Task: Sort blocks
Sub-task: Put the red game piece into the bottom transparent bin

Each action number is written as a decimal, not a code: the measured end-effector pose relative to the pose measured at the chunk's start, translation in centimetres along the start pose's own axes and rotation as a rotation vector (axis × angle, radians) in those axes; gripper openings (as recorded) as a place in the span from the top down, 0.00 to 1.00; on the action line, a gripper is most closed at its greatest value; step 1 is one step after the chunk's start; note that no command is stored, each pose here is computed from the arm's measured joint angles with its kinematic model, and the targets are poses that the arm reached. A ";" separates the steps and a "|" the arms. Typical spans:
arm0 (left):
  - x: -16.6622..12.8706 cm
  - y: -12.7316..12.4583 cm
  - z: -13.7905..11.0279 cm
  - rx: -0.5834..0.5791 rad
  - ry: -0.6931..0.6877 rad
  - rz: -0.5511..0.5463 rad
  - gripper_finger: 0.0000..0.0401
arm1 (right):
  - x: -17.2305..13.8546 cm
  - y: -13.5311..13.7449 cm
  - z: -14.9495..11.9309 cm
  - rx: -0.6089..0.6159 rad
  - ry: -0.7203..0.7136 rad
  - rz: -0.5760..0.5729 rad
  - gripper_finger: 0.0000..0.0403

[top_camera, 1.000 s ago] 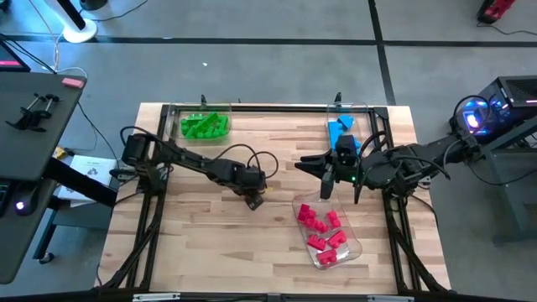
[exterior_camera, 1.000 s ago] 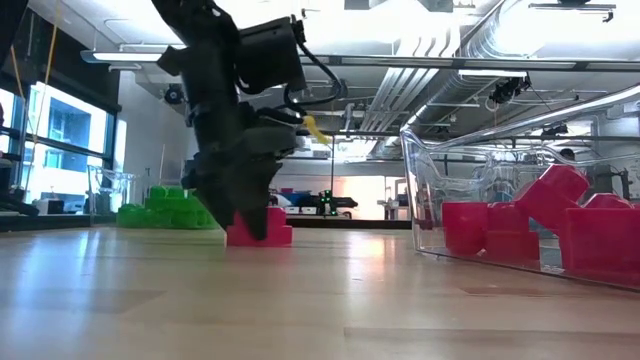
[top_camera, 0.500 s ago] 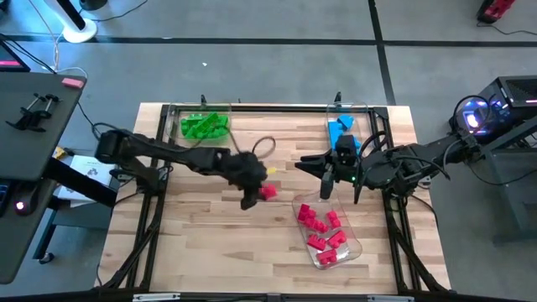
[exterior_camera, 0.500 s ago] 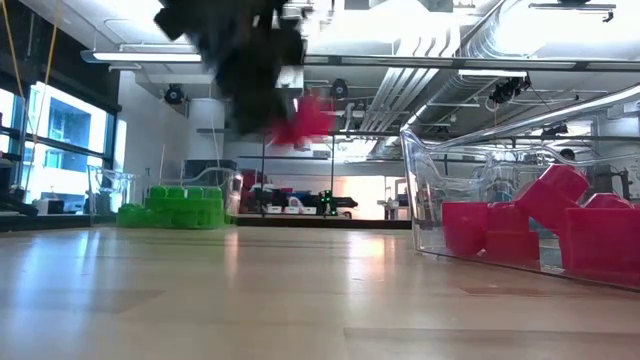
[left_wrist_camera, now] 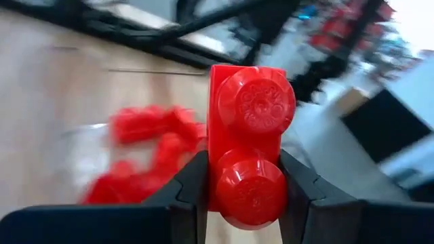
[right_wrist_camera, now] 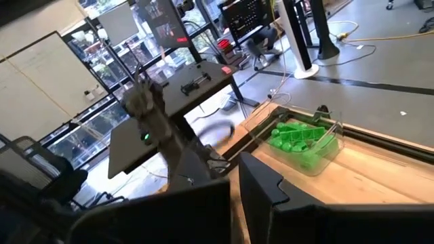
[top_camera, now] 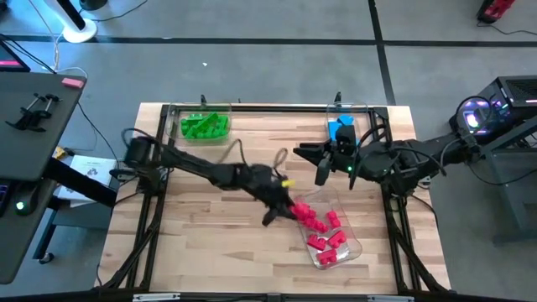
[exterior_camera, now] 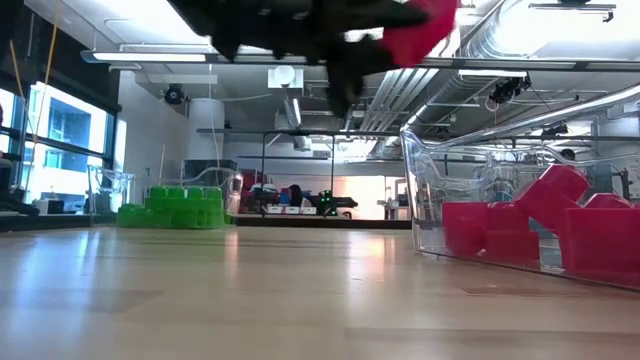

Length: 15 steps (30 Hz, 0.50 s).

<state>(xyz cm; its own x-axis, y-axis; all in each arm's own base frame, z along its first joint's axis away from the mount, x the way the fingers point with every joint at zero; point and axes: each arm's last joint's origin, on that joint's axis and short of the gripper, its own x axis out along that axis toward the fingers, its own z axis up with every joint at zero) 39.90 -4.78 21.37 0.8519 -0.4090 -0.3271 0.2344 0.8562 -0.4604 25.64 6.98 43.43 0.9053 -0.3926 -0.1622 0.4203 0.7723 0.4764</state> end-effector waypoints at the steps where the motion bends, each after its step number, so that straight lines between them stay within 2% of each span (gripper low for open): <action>1: 1.0 -0.1 -0.2 0.010 -0.006 -0.036 0.77 | 0.1 -0.1 0.0 0.001 -0.001 -0.003 1.00; 3: 2.8 -0.4 0.0 0.034 -0.031 -0.097 0.77 | 0.2 -0.2 0.1 0.004 -0.004 -0.007 1.00; 7: 5.1 -0.2 0.7 -0.002 -0.032 -0.100 0.73 | 0.2 -0.2 0.2 0.025 -0.006 -0.007 1.00; 9: 5.5 0.1 1.1 -0.018 0.011 -0.074 0.67 | 0.2 -0.2 0.2 0.027 0.000 0.001 1.00; 15: 4.9 1.0 3.5 0.040 0.109 0.002 0.45 | 0.0 0.1 0.0 0.023 0.022 0.031 1.00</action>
<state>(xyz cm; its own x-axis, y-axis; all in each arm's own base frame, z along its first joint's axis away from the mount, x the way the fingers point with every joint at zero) 45.96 -4.83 22.15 0.7969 -0.4370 -0.4171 0.2525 0.8682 -0.4273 25.69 7.08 43.44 0.9192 -0.3572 -0.1656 0.3903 0.7723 0.5012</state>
